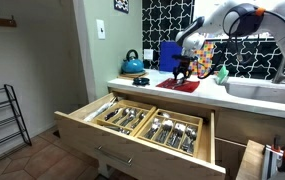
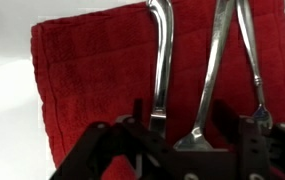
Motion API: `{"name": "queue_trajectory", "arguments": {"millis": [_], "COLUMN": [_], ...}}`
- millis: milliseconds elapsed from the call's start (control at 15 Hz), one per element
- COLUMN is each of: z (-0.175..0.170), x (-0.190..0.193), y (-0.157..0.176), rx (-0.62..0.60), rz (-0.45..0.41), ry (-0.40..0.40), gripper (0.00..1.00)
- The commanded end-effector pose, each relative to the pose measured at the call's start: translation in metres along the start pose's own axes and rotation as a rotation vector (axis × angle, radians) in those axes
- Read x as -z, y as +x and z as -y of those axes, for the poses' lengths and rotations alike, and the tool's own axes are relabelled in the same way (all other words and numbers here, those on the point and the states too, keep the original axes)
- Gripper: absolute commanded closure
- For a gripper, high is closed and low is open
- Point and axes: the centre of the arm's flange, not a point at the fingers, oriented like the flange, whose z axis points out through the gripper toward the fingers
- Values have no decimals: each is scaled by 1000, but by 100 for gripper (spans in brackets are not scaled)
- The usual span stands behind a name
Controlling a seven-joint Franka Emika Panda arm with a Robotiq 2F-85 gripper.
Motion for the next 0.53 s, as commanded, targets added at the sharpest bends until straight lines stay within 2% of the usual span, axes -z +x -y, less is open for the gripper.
{"name": "queue_trajectory", "arguments": {"millis": [0,200,467], "z": [-6,-1,5], "x": [19,39,60], "y": [-31,-70,-132], "rx": [138,299,522], "rz": [-83,-169,-238], "ry": [37,19,-20], "gripper": [0,0,0]}}
